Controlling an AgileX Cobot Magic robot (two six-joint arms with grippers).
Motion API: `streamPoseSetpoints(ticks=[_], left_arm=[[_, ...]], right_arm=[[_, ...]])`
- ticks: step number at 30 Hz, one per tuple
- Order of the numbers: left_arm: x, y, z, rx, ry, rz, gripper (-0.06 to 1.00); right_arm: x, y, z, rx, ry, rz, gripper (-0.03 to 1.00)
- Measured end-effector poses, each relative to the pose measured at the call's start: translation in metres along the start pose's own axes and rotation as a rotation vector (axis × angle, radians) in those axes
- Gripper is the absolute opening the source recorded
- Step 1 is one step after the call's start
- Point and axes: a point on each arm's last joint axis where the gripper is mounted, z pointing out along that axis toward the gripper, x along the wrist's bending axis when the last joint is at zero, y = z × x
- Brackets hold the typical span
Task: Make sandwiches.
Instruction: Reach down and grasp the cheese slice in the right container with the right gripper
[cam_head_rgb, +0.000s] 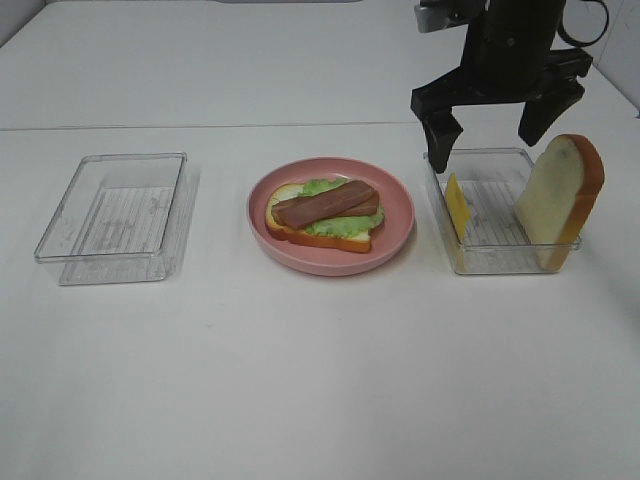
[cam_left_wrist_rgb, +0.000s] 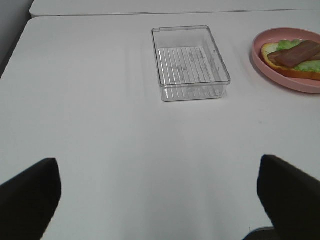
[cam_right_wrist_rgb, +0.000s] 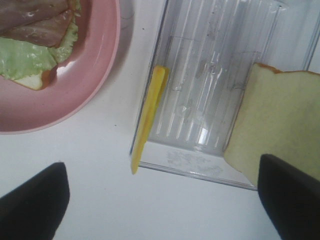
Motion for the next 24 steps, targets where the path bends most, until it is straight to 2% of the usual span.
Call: streamPoseSetpoints(ticks=[8, 24], left_arm=[[0.0, 0.0, 0.0, 0.0, 0.0, 0.0, 0.99], [0.0, 0.0, 0.0, 0.0, 0.0, 0.0, 0.99]], right_arm=[[0.002, 0.003, 0.022, -0.001, 0.006, -0.003, 0.99], [0.009, 0.011, 0.076, 0.094, 0.028, -0.003, 0.99]])
